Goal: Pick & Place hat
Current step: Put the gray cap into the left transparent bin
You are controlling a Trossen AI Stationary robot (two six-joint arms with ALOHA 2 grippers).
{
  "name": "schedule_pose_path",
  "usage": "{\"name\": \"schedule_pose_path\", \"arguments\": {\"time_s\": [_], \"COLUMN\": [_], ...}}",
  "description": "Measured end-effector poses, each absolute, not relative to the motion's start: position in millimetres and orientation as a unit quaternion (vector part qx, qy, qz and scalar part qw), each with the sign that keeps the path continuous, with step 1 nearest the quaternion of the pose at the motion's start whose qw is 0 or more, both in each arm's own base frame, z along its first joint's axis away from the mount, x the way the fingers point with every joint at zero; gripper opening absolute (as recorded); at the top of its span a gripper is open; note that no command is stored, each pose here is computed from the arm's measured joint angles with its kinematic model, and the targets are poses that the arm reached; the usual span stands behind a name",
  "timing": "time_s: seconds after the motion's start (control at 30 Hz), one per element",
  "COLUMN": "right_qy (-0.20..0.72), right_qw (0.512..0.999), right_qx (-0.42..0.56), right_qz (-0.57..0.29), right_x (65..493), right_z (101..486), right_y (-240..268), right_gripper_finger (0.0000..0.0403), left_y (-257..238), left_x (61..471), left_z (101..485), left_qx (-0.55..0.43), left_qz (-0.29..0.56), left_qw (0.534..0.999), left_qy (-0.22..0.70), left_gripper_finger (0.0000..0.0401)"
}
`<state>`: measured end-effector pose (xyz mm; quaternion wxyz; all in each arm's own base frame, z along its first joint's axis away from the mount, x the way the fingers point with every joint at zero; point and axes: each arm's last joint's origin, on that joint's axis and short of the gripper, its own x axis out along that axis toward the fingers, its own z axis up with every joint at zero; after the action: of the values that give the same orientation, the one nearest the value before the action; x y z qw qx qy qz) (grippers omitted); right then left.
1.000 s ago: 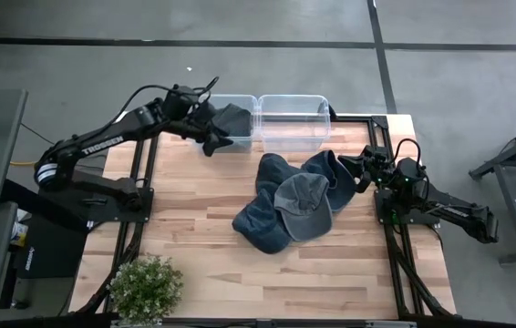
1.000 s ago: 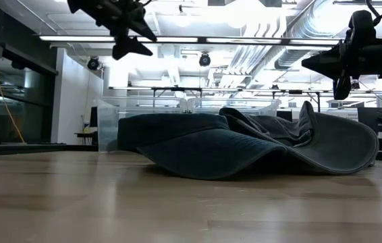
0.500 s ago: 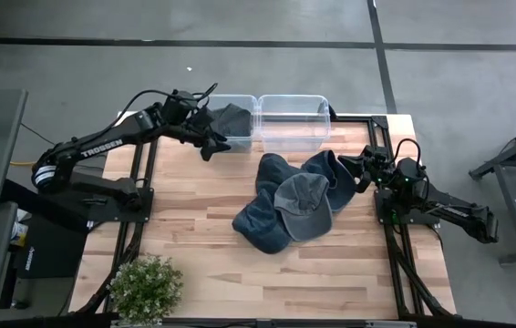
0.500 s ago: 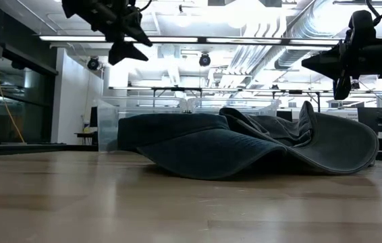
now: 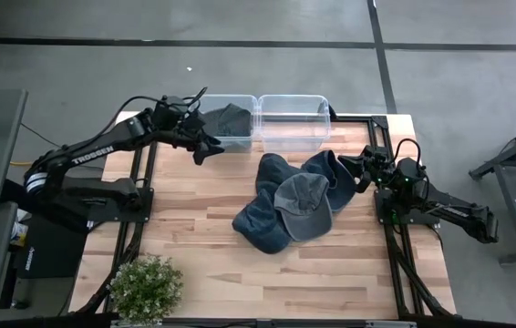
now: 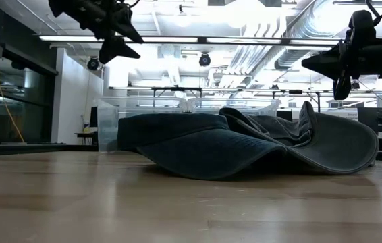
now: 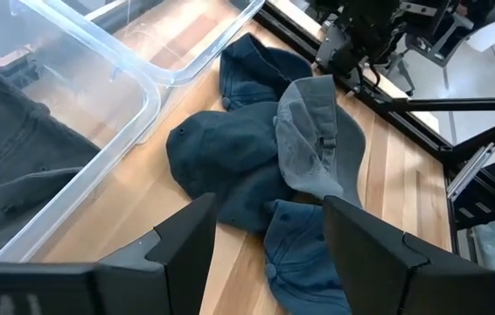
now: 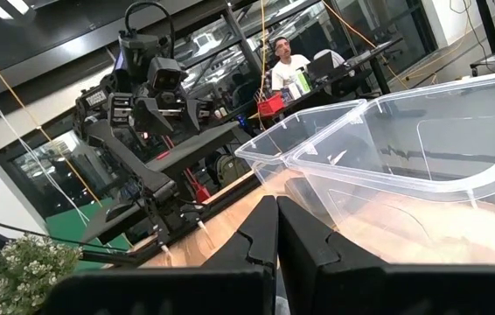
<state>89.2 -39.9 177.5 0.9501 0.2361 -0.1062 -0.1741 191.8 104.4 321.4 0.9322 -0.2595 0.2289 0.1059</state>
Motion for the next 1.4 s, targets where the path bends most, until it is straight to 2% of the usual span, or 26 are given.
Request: {"name": "schedule_pose_path", "arguments": {"time_s": [0.43, 0.8, 1.07, 1.4], "right_qy": [-0.106, -0.106, -0.106, -0.106], "right_qw": [0.95, 0.95, 0.95, 0.95], "right_qx": [0.236, 0.236, 0.236, 0.236], "right_qz": [-0.174, -0.174, -0.174, -0.174], "right_x": [89.2, 89.2, 89.2, 89.2], "right_z": [177.6, 177.7, 177.6, 177.6], "right_y": [-39.8, -39.8, -39.8, -39.9], "right_gripper_finger": [0.0001, 0.0001, 0.0001, 0.0001], "left_y": [102.1, 95.8, 101.1, 101.9], "left_x": [191.5, 224.8, 253.3, 293.8], "left_z": [305.8, 276.1, 263.1, 241.3], "left_qx": [-0.255, -0.244, -0.294, -0.396], "left_qz": [0.071, 0.029, 0.043, 0.062], "left_qw": [0.938, 0.927, 0.92, 0.885], "left_qy": [0.223, 0.282, 0.256, 0.239], "left_gripper_finger": [0.0209, 0.0209, 0.0209, 0.0209]}}
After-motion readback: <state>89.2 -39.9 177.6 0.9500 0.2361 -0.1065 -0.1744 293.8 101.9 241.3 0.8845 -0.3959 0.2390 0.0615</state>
